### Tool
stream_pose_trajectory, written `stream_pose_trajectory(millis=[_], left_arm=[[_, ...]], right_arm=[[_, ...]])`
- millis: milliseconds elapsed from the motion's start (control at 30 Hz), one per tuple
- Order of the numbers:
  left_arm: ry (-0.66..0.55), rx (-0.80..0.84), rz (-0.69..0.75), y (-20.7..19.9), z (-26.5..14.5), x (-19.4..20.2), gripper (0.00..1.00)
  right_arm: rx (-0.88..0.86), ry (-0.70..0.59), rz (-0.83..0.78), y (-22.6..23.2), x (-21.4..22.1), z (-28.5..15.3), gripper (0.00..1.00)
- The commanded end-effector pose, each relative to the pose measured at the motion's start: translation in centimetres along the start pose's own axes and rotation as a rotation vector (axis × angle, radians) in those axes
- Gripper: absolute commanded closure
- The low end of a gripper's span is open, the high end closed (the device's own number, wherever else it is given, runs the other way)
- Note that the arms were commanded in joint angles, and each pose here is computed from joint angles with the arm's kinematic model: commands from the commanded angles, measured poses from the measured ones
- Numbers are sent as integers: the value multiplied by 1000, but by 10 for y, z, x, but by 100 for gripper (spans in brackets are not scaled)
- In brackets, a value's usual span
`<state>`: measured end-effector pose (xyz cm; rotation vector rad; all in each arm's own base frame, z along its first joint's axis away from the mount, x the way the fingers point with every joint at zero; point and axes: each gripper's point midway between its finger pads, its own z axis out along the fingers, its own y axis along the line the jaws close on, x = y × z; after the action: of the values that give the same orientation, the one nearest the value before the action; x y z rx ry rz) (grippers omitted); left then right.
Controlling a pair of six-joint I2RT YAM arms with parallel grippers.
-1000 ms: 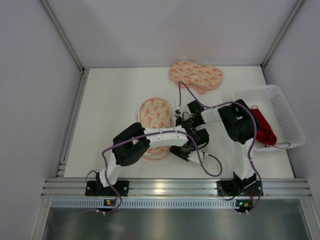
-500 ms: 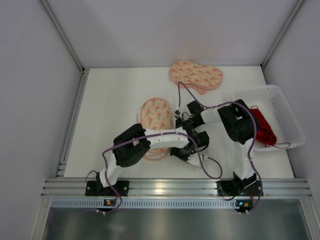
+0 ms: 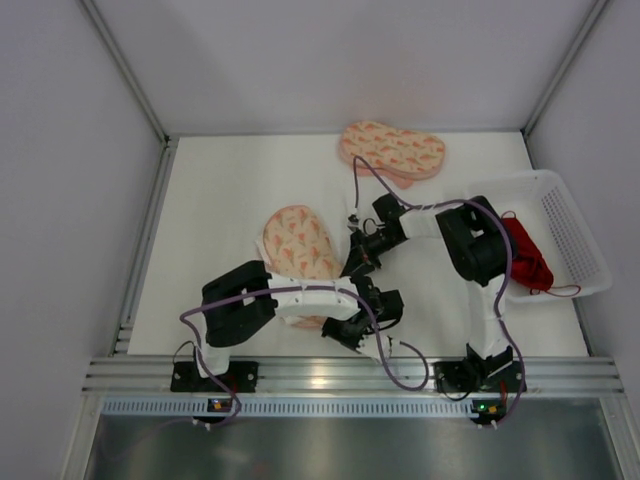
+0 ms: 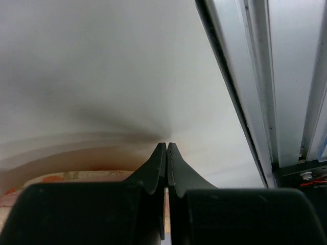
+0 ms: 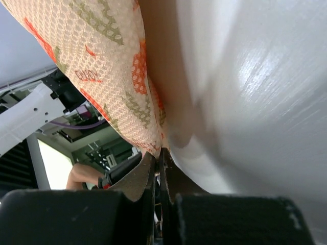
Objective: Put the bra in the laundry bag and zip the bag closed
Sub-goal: Zip the zipper on the laundry bag.
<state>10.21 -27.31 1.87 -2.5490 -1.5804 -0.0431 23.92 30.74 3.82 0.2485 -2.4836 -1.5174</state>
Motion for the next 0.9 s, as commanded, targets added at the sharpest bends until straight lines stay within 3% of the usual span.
stream_pose_trajectory(millis=[0, 100, 133, 167, 200, 300, 433, 633, 767, 833, 867], left_arm=[[-64, 36, -34, -27, -7, 4, 100], [-90, -56, -48, -7, -10, 4, 100], [-108, -82, -54, 3, -10, 0, 100], [-133, -114, -68, 16, -17, -5, 100], [-147, -126, -93, 28, -19, -3, 100], [-189, -222, -136, 69, -34, -3, 100], [-224, -313, -159, 106, -50, -3, 100], [-265, -360, -176, 130, -52, -12, 100], [-281, -375, -186, 136, -50, -17, 100], [-280, -374, -190, 137, -48, -18, 100], [-280, -374, -192, 137, -47, -18, 100]], right_arm=[[32, -71, -98, -2, -33, -14, 100], [9, -65, -110, 5, -34, -15, 100], [2, -61, -116, 7, -33, -16, 95], [2, -49, -97, 6, -28, -18, 85], [3, -45, -100, 9, -24, -21, 65], [20, -52, -94, 6, -13, -32, 34], [11, -52, -56, 1, 2, -42, 24], [-64, -46, 16, 1, 0, -29, 24], [-79, -30, 18, 4, -4, -17, 33], [-82, -17, 25, 4, -3, -12, 51], [-80, -10, 21, 5, -2, -10, 67]])
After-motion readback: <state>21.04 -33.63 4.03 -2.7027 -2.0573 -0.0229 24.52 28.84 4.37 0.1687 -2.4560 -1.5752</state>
